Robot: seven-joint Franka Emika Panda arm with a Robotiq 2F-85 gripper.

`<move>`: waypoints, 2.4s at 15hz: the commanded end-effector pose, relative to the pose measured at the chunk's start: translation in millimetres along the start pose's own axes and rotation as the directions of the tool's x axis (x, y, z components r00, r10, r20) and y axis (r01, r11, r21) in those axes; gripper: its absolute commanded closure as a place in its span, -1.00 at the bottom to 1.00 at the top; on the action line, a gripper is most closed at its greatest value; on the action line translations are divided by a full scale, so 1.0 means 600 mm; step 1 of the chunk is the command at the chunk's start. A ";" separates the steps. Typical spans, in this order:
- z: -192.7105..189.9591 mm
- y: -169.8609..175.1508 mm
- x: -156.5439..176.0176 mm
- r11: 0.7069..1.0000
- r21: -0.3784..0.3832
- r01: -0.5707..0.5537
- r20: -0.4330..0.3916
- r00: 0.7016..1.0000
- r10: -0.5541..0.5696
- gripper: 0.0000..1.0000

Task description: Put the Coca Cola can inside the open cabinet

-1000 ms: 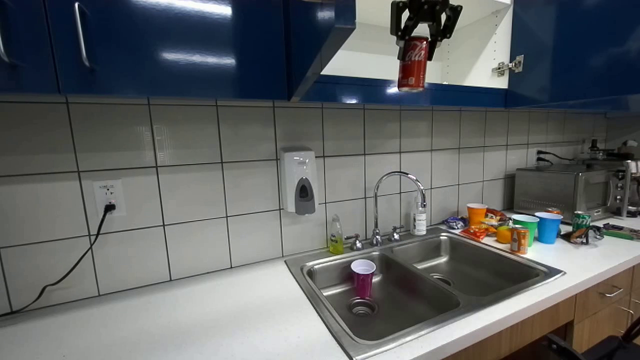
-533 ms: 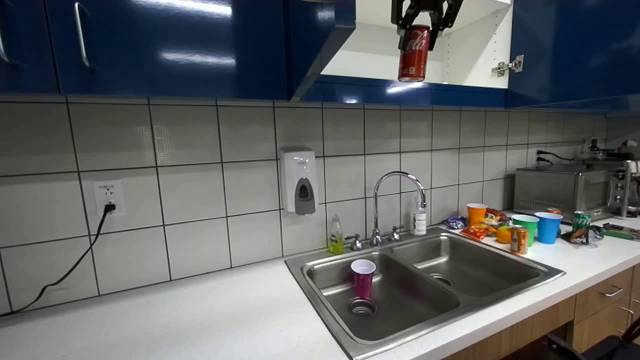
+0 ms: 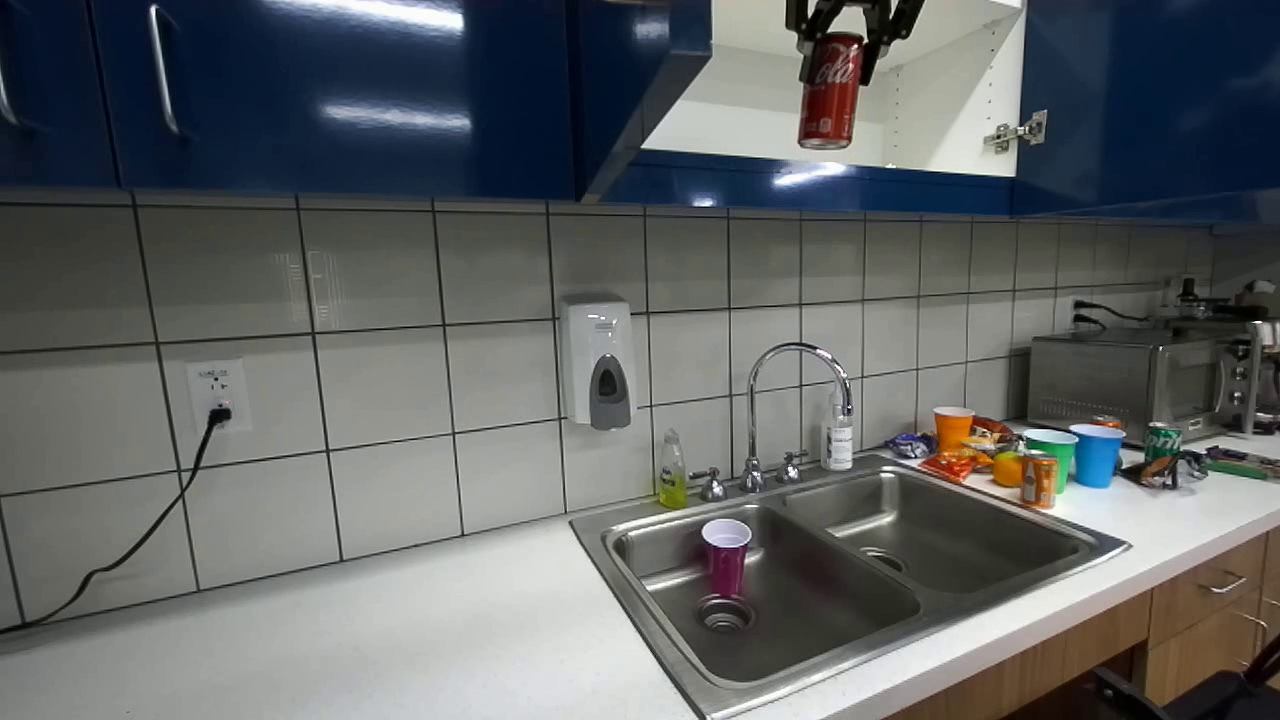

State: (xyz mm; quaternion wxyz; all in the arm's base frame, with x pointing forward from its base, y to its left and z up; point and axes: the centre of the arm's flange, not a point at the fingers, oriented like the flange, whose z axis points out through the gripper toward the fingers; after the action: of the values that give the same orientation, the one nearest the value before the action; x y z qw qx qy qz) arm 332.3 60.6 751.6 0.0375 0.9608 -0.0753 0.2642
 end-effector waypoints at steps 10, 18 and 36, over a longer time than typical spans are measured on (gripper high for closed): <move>-0.049 0.001 0.047 0.999 -0.008 -0.036 -0.038 0.999 0.036 0.22; -0.038 0.001 0.104 0.999 -0.011 -0.051 -0.044 0.998 0.051 0.22; -0.004 -0.018 0.193 0.999 0.009 -0.042 -0.118 0.992 0.043 0.22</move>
State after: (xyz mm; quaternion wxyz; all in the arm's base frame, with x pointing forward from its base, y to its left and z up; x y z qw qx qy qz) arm 420.7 54.5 798.8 0.0262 0.9488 -0.0819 0.3040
